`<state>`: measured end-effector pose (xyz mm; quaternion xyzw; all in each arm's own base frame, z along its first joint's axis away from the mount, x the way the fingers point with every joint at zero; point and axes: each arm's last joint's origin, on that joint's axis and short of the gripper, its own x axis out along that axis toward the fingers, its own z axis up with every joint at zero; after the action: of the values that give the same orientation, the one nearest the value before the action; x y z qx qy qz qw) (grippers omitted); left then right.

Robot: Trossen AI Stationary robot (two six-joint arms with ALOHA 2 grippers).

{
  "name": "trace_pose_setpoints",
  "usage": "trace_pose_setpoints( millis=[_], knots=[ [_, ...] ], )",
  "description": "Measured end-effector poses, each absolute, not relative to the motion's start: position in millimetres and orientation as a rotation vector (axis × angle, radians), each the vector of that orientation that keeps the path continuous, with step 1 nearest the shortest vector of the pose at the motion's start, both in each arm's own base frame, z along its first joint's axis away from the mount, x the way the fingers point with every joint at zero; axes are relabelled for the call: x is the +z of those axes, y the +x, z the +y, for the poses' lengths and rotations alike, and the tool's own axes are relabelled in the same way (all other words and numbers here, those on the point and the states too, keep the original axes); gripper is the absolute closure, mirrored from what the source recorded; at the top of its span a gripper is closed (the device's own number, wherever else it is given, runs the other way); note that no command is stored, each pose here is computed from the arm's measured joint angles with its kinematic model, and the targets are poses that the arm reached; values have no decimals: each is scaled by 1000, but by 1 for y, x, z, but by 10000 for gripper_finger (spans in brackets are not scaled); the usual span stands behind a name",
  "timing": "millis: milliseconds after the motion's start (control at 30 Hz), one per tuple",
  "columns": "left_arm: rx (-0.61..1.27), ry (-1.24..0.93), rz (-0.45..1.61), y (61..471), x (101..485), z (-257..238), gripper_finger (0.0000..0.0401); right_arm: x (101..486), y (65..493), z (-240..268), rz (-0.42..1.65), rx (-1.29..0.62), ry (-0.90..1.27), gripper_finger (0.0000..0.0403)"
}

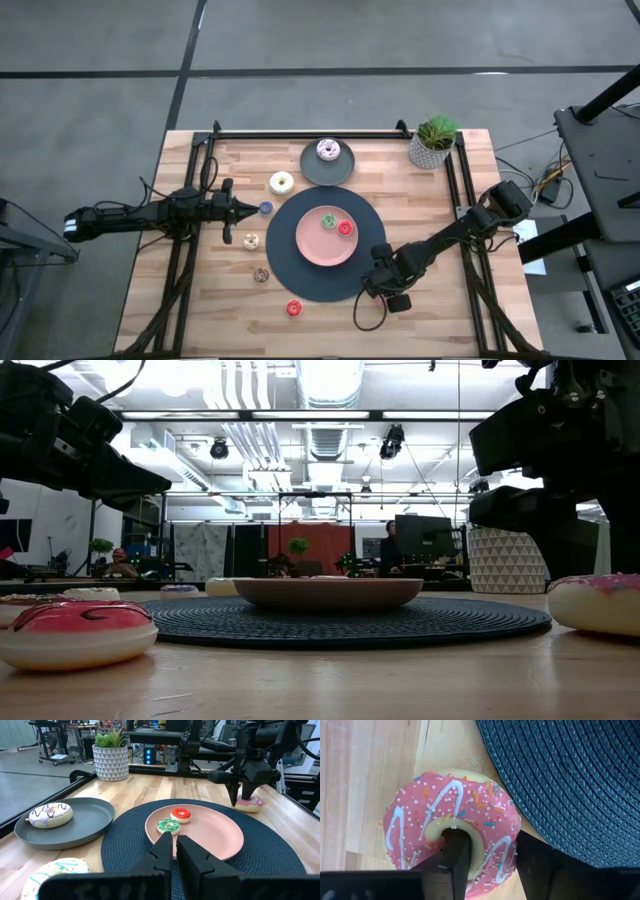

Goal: Pick & Place donuts
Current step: Put the large pink donut on the gray plate

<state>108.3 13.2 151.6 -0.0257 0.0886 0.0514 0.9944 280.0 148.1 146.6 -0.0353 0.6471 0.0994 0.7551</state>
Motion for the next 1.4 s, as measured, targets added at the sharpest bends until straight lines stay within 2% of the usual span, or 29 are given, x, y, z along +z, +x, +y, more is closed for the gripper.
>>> trace_pose_setpoints(
  millis=[233, 667, 1000, 1400],
  knots=[
    [103, -52, 177, 108, 152, 13, 401, 150, 280, 148, 1407, 223, -73, 273],
    [103, -52, 177, 108, 152, 13, 401, 190, 287, 132, 1336, 213, -30, 282],
    [103, -52, 177, 108, 152, 13, 401, 227, 307, 92, 1239, 208, -55, 279],
    [103, -52, 177, 108, 152, 13, 401, 251, 329, 30, 1153, 163, -120, 284]
  ],
)
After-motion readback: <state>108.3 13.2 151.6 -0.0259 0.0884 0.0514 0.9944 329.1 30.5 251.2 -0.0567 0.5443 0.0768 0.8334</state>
